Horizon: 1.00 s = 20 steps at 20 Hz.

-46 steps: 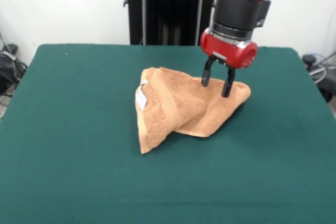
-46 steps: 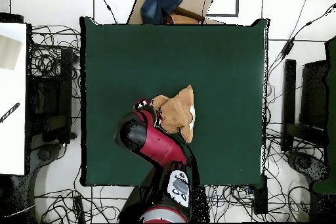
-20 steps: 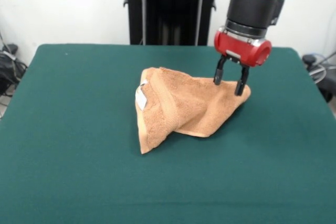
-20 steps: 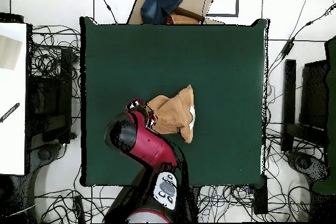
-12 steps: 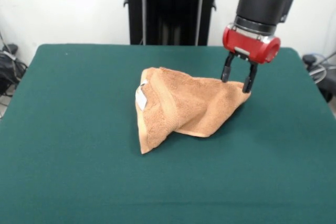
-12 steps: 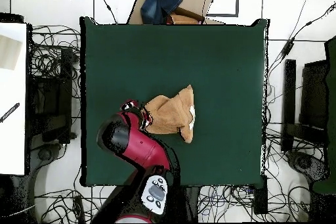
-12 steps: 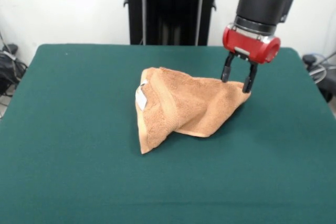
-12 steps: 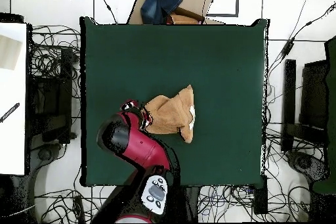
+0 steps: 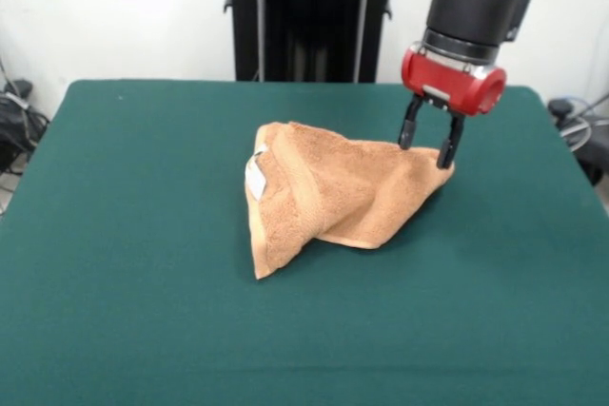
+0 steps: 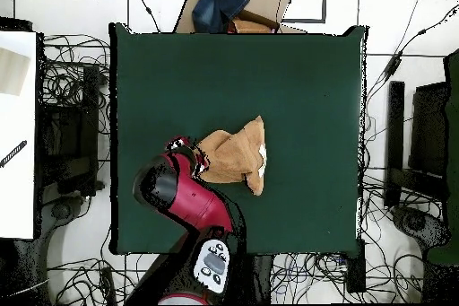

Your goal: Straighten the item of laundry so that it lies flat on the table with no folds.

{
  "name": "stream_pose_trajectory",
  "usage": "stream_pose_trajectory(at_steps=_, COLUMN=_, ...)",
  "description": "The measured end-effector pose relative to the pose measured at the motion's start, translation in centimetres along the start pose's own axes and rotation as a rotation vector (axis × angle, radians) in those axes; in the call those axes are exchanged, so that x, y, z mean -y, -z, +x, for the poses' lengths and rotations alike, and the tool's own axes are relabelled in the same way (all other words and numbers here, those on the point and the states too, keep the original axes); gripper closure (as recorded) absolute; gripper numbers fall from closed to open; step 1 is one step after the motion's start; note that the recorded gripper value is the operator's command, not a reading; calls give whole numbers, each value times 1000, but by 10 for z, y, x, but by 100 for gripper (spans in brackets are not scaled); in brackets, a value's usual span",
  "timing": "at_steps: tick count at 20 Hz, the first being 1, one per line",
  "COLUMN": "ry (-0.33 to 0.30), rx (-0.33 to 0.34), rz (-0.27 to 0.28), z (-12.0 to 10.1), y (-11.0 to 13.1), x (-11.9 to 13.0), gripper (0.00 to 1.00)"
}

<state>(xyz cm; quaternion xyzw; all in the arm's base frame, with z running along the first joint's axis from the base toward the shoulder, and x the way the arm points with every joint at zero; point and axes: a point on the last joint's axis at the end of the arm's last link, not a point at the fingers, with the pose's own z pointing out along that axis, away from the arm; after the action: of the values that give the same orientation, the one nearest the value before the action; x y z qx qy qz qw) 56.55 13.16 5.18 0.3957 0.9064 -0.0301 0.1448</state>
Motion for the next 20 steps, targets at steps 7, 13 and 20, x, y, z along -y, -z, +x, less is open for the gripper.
stream_pose_trajectory(at_steps=7, ry=-4, rx=-3, rz=8, z=-1, y=-4, x=3, gripper=0)
stream_pose_trajectory(at_steps=13, ry=-3, rx=-12, rz=21, z=4, y=-10, x=7, gripper=0)
stream_pose_trajectory(at_steps=20, ry=-14, rx=-22, rz=44, z=14, y=-19, x=10, gripper=0)
